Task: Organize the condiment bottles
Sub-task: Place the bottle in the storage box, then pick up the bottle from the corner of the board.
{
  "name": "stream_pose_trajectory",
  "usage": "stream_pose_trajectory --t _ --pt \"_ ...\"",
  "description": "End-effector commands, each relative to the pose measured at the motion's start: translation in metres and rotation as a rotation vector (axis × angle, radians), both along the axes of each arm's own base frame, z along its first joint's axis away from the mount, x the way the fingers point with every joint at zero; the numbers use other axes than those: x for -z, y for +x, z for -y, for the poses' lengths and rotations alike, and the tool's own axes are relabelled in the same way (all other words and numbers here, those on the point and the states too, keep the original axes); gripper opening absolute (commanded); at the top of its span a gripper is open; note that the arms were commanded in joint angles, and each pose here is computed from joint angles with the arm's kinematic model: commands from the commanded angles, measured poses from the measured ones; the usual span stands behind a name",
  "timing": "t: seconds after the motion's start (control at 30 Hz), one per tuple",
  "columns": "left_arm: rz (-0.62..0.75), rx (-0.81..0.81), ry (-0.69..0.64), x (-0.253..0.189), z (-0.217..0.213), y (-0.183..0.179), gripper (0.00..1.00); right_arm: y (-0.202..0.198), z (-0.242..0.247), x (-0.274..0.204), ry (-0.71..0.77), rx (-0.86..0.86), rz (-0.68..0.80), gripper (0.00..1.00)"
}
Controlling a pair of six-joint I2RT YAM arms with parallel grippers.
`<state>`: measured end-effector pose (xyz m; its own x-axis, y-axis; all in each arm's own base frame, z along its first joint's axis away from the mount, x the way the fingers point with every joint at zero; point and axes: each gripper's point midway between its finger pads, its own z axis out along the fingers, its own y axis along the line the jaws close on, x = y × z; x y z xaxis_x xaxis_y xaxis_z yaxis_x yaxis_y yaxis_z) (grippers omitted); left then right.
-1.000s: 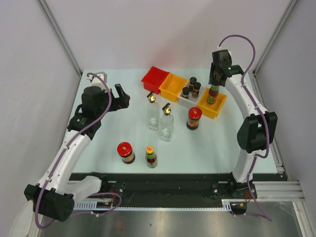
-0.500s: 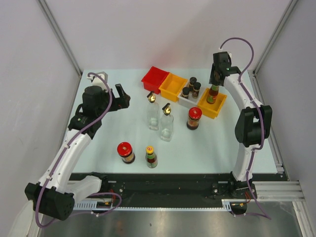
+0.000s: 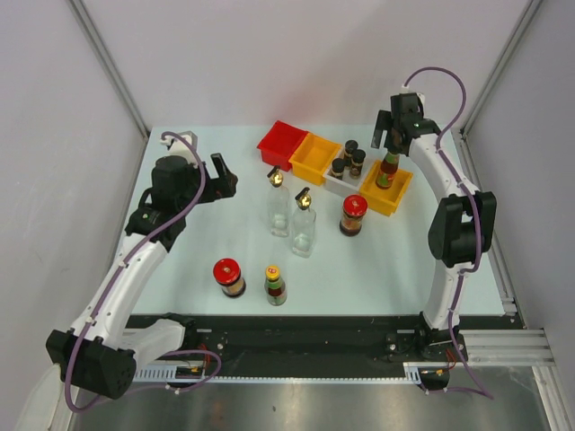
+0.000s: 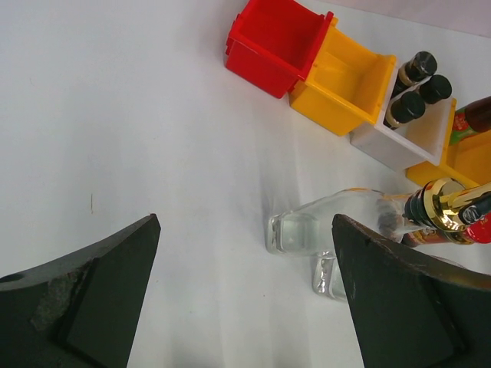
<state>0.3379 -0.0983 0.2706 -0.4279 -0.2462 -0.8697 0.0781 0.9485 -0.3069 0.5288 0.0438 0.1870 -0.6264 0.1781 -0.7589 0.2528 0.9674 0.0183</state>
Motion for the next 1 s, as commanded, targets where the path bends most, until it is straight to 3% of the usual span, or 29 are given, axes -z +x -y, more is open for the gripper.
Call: stream_pose_trajectory --t 0.0,0.27,0.63,0.97 --pt "0.018 -0.001 0.018 -0.008 -0.003 0.002 1.00 0.001 0.000 -0.042 0.025 -0.010 0.109 1.00" --pt "0.033 0.007 0.009 -0.015 -0.002 -0.001 1.00 -0.043 -0.016 -0.089 0.041 -0.081 0.173 1.00" --pt "0.048 0.025 -0.021 -0.019 0.000 -0.014 1.00 -0.184 -0.086 -0.112 0.040 -0.294 0.142 0.99" --pt "0.042 0.050 -0.028 -0.014 0.001 -0.027 0.99 -0.297 -0.152 -0.119 0.101 -0.609 0.121 0.98"
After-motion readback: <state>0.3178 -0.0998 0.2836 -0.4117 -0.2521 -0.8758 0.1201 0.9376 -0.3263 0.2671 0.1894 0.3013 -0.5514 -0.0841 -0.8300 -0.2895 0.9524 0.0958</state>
